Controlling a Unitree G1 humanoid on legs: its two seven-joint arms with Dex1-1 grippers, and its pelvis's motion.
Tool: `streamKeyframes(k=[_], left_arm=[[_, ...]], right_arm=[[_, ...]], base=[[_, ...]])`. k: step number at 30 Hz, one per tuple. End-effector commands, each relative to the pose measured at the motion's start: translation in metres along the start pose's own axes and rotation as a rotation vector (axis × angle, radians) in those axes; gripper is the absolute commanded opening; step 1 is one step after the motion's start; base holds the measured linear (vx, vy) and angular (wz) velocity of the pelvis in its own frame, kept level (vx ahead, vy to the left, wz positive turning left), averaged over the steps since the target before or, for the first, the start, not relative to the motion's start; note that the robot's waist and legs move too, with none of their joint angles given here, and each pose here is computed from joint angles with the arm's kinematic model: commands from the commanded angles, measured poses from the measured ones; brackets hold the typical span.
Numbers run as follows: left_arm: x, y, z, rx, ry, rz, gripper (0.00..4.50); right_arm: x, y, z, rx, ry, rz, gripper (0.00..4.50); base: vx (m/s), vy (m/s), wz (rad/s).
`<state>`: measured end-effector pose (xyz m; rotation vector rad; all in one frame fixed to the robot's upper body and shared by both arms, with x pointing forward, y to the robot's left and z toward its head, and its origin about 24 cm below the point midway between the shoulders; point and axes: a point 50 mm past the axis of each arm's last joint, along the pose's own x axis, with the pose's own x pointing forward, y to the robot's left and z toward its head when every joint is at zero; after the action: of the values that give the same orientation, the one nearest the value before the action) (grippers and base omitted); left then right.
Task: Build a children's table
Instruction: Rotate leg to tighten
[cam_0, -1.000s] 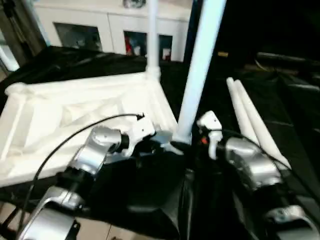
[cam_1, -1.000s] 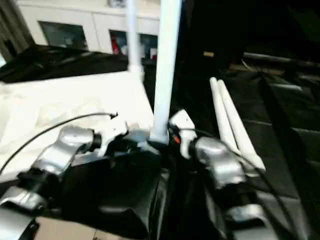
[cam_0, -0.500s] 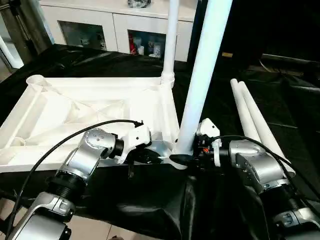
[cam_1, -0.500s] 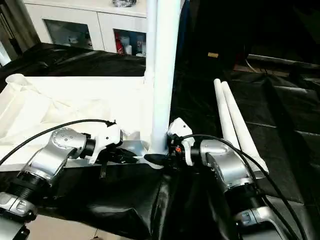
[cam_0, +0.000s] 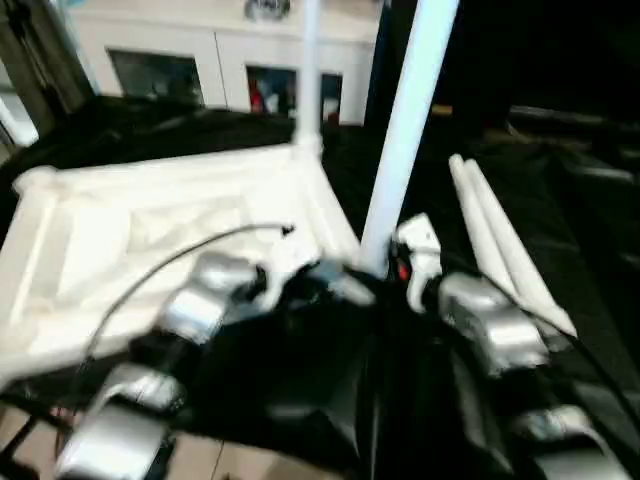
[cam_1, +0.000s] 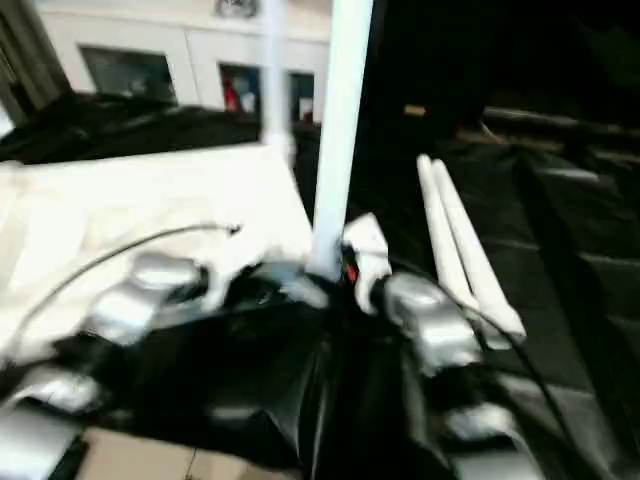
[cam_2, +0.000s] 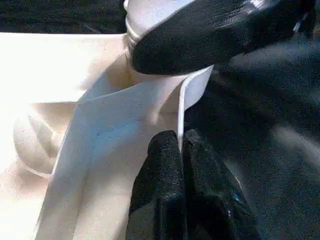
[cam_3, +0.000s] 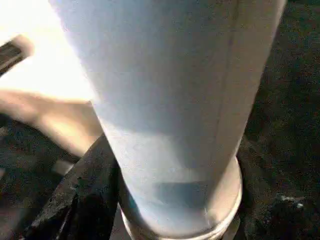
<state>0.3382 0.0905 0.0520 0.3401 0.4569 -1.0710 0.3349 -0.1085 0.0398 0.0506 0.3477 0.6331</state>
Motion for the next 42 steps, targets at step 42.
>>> streamKeyframes(k=[42], left_arm=[[-0.031,-0.025,-0.012,0.134,-0.063,-0.359,0.00]], right_arm=[[-0.039,0.019,-0.011,-0.184,0.090,0.617,3.08]], base=[[0.000,0.000,0.00]])
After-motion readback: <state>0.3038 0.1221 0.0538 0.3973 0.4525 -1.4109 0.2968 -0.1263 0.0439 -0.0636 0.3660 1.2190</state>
